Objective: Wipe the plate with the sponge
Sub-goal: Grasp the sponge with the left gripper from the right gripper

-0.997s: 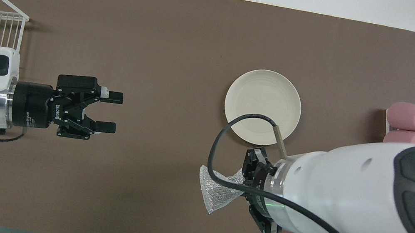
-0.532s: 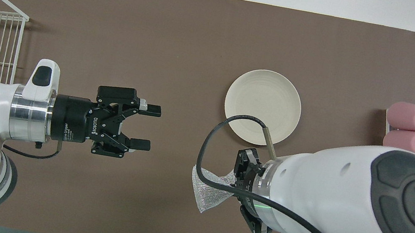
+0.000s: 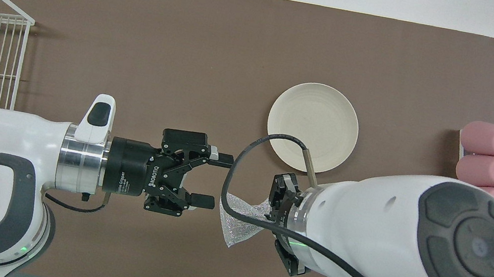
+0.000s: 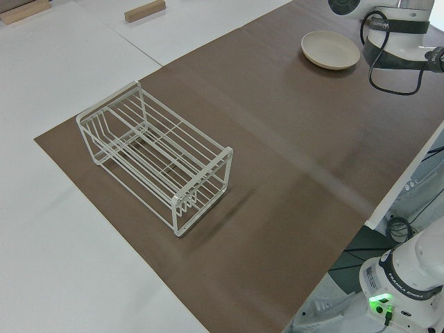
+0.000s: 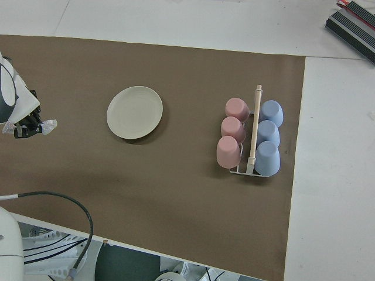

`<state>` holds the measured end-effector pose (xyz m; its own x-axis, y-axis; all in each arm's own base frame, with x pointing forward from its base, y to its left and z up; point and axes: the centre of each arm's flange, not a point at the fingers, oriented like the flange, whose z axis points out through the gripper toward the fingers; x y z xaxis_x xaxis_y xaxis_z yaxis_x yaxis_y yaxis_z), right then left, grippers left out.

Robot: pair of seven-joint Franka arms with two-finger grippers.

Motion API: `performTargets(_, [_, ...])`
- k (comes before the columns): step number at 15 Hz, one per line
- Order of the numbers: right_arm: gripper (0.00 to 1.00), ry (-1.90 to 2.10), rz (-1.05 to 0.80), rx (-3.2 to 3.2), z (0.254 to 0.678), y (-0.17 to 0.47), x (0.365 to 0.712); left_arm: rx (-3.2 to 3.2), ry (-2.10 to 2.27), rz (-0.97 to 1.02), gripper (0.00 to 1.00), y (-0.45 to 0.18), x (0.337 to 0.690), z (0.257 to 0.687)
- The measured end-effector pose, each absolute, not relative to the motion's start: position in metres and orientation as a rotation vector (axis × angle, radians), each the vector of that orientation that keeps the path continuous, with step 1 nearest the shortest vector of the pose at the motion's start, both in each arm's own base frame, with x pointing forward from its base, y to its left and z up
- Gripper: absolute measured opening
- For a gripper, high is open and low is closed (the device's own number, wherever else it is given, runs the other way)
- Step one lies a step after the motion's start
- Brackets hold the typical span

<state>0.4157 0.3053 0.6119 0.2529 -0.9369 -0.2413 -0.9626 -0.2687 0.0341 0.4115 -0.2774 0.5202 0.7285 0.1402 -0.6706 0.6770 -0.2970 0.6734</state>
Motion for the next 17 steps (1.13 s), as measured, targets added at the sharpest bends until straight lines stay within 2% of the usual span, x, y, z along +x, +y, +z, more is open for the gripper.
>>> performTargets(4, [0.08,1.824,0.327,-2.391,0.609,0.306,0.416,1.834,0.625,-0.629,0.94,-0.288,0.404,0.521])
performTargets(5, [0.08,1.824,0.327,-2.391,0.609,0.306,0.416,1.834,0.625,-0.633,0.86,-0.290,0.403,0.521])
performTargets(6, [0.08,1.824,0.327,-2.391,0.609,0.306,0.416,1.834,0.626,-0.635,0.72,-0.290,0.403,0.521])
performTargets(8, [0.08,1.824,0.327,-2.391,0.609,0.306,0.416,1.834,0.629,-0.641,0.68,-0.290,0.403,0.521])
performTargets(10, [0.08,1.824,0.327,-2.390,0.609,0.306,0.416,1.834,0.620,-0.657,0.43,-0.291,0.401,0.521])
performTargets(13, [0.08,1.825,0.327,-2.389,0.609,0.305,0.416,1.833,0.616,-0.672,0.10,-0.292,0.400,0.521])
performTargets(14, [0.08,1.825,0.327,-2.389,0.609,0.305,0.416,1.833,0.616,-0.676,0.05,-0.292,0.399,0.521])
performTargets(16, [0.08,1.825,0.327,-2.389,0.609,0.305,0.416,1.832,0.621,-0.680,0.05,-0.292,0.400,0.521])
performTargets(17, [0.14,1.826,0.325,-2.390,0.609,0.305,0.416,1.832,0.622,-0.680,0.05,-0.291,0.400,0.521])
